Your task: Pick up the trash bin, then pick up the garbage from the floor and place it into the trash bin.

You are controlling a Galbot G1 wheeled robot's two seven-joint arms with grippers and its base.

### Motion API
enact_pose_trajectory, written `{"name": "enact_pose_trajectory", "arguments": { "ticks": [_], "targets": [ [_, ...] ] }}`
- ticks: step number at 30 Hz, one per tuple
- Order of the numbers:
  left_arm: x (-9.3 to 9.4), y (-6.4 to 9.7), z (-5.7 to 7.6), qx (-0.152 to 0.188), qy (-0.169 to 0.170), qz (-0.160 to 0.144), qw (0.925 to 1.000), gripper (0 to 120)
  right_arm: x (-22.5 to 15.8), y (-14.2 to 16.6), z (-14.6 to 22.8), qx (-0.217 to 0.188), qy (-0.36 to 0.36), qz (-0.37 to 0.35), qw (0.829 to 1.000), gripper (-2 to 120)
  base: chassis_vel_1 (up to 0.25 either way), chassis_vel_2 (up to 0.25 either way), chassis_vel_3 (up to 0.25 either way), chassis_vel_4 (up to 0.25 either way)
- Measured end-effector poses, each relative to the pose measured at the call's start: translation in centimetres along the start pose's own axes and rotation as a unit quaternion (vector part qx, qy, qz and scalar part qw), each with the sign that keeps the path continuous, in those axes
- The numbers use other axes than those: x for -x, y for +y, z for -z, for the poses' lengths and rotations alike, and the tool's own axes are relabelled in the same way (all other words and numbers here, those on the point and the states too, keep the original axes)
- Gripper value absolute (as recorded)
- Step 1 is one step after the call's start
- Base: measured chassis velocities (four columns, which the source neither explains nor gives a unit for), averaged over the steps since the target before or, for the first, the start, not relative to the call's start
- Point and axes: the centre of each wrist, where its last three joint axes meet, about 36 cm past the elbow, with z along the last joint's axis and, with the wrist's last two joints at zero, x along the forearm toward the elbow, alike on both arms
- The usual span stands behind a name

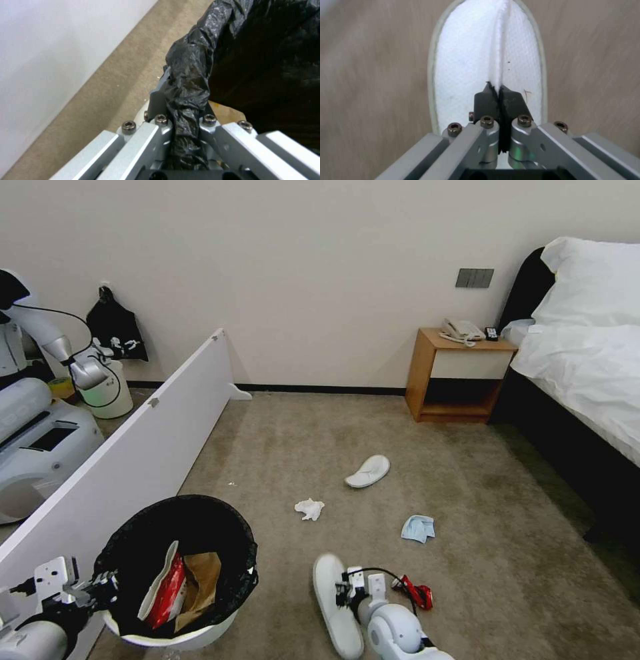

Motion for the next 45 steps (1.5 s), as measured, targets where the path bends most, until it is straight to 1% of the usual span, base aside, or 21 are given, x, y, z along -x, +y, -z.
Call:
{"name": "enact_pose_trajectory", "arguments": {
  "ticks": [1, 2, 3, 5, 8, 12, 14, 15, 17, 20, 22, 23, 25, 26, 28, 29, 31, 32, 33, 40, 45],
  "targets": [
    [0.1, -0.2, 0.0, 0.001, 0.005, -0.006, 1.0000, 3, -1.5, -0.5, 1.8, 0.006, -0.052, 0.010, 0.999, 0, 0.000, 0.000, 0.000, 0.000],
    [0.1, -0.2, 0.0, 0.001, 0.005, -0.006, 1.0000, 3, -1.5, -0.5, 1.8, 0.006, -0.052, 0.010, 0.999, 0, 0.000, 0.000, 0.000, 0.000],
    [0.2, -0.4, -0.1, 0.003, 0.010, -0.011, 0.9999, 3, -2.9, -1.0, 3.5, 0.003, -0.097, 0.019, 0.995, 0, 0.000, 0.000, 0.000, 0.000],
    [0.2, -0.5, -0.1, 0.004, 0.012, -0.014, 0.9998, 3, -3.5, -1.2, 4.0, 0.002, -0.112, 0.024, 0.993, 0, 0.000, 0.000, 0.000, 0.000],
    [0.6, -1.1, -0.2, 0.012, 0.020, -0.028, 0.9993, 3, -7.5, -2.2, 8.1, -0.013, -0.205, 0.058, 0.977, 0, 0.000, 0.000, 0.000, 0.000],
    [0.7, -1.5, -0.4, 0.014, 0.024, -0.035, 0.9990, 3, -9.3, -2.4, 10.1, -0.022, -0.246, 0.091, 0.965, 0, 0.000, 0.000, 0.000, 0.000],
    [0.8, -1.9, -0.7, 0.016, 0.032, -0.043, 0.9984, 3, -10.7, -2.0, 13.0, -0.033, -0.308, 0.156, 0.938, 0, 0.000, 0.000, 0.000, 0.000],
    [0.8, -1.9, -0.7, 0.016, 0.032, -0.043, 0.9984, 3, -10.7, -2.0, 13.0, -0.033, -0.308, 0.156, 0.938, 0, 0.000, 0.000, 0.000, 0.000],
    [0.7, -2.1, -0.9, 0.017, 0.039, -0.046, 0.9980, 3, -11.5, -0.6, 15.7, -0.019, -0.349, 0.229, 0.908, 0, 0.000, 0.000, 0.000, 0.000],
    [0.6, -2.2, -1.0, 0.018, 0.040, -0.047, 0.9979, 3, -11.6, -0.1, 16.4, -0.014, -0.361, 0.251, 0.898, 0, 0.000, 0.000, 0.000, 0.000],
    [0.5, -2.2, -1.1, 0.019, 0.043, -0.048, 0.9977, 3, -11.2, 2.7, 19.1, -0.018, -0.411, 0.330, 0.850, 0, 0.000, 0.000, 0.000, 0.000],
    [0.5, -2.2, -1.1, 0.019, 0.043, -0.048, 0.9977, 3, -11.2, 2.7, 19.1, -0.018, -0.411, 0.330, 0.850, 0, 0.000, 0.000, 0.000, 0.000],
    [0.4, -2.2, -1.1, 0.018, 0.043, -0.048, 0.9977, 3, -10.6, 5.4, 20.8, -0.020, -0.434, 0.388, 0.813, 0, 0.000, 0.000, 0.000, 0.000],
    [0.4, -2.2, -1.1, 0.018, 0.043, -0.048, 0.9977, 3, -10.6, 5.4, 20.8, -0.020, -0.434, 0.388, 0.813, 0, 0.000, 0.000, 0.000, 0.000],
    [0.2, -2.1, -1.0, 0.017, 0.043, -0.048, 0.9978, 3, -9.7, 9.1, 22.3, -0.020, -0.443, 0.449, 0.776, 0, 0.000, 0.000, 0.000, 0.000],
    [0.2, -2.1, -1.0, 0.017, 0.043, -0.048, 0.9978, 3, -9.7, 9.1, 22.3, -0.020, -0.443, 0.449, 0.776, 0, 0.000, 0.000, 0.000, 0.000],
    [0.2, -2.1, -1.0, 0.017, 0.043, -0.047, 0.9978, 3, -9.1, 11.4, 22.9, -0.015, -0.438, 0.482, 0.759, 0, 0.000, 0.000, 0.000, 0.000],
    [0.2, -2.1, -1.0, 0.017, 0.043, -0.047, 0.9978, 3, -9.1, 11.4, 22.9, -0.015, -0.438, 0.482, 0.759, 0, 0.000, 0.000, 0.000, 0.000],
    [0.0, -2.1, -1.0, 0.016, 0.043, -0.048, 0.9978, 3, -8.6, 13.6, 23.3, -0.012, -0.429, 0.512, 0.744, 0, 0.000, 0.000, 0.000, 0.000],
    [-0.2, -2.2, -1.0, 0.014, 0.044, -0.050, 0.9977, 3, -8.1, 16.2, 22.2, -0.009, -0.393, 0.554, 0.734, 0, 0.000, 0.000, 0.000, 0.000],
    [-0.3, -2.2, -0.9, 0.013, 0.041, -0.051, 0.9978, 3, -7.2, 16.3, 19.3, -0.028, -0.349, 0.567, 0.746, 0, 0.000, 0.000, 0.000, 0.000]
  ]
}}
